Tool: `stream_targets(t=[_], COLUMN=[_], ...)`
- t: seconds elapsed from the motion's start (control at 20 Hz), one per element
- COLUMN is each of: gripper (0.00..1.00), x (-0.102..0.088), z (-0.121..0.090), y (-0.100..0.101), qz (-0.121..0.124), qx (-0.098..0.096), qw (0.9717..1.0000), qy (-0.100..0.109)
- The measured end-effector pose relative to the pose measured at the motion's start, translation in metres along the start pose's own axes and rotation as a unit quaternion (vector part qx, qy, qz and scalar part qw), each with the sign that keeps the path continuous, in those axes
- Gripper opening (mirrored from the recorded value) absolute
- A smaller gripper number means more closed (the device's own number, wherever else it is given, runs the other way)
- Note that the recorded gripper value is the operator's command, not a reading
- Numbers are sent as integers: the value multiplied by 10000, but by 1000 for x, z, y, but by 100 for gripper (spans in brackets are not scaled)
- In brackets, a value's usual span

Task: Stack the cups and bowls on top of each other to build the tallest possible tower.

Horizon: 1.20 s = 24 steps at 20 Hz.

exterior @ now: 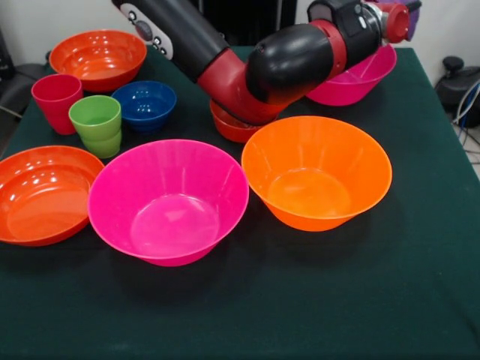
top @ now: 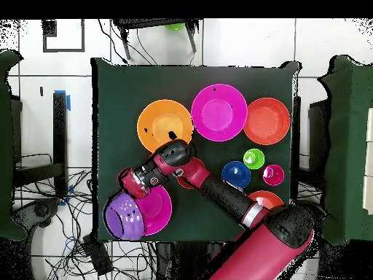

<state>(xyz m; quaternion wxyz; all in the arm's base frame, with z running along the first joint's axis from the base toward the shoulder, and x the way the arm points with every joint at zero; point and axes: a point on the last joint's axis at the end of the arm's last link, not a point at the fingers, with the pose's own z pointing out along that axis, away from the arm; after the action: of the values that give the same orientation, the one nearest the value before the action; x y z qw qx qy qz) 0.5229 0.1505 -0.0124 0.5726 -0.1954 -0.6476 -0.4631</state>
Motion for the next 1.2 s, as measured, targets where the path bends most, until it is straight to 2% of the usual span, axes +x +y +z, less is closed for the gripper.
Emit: stream_targets(t=[0.05,0.25,1.2], gripper=[0,0,0], x=[0,-1,-12], z=[0,0,-6], y=[-1,-4,-15], qz=[42,90,266], qx=[28,81,66], qw=[9999,9998,9996], qy=[98,161,74])
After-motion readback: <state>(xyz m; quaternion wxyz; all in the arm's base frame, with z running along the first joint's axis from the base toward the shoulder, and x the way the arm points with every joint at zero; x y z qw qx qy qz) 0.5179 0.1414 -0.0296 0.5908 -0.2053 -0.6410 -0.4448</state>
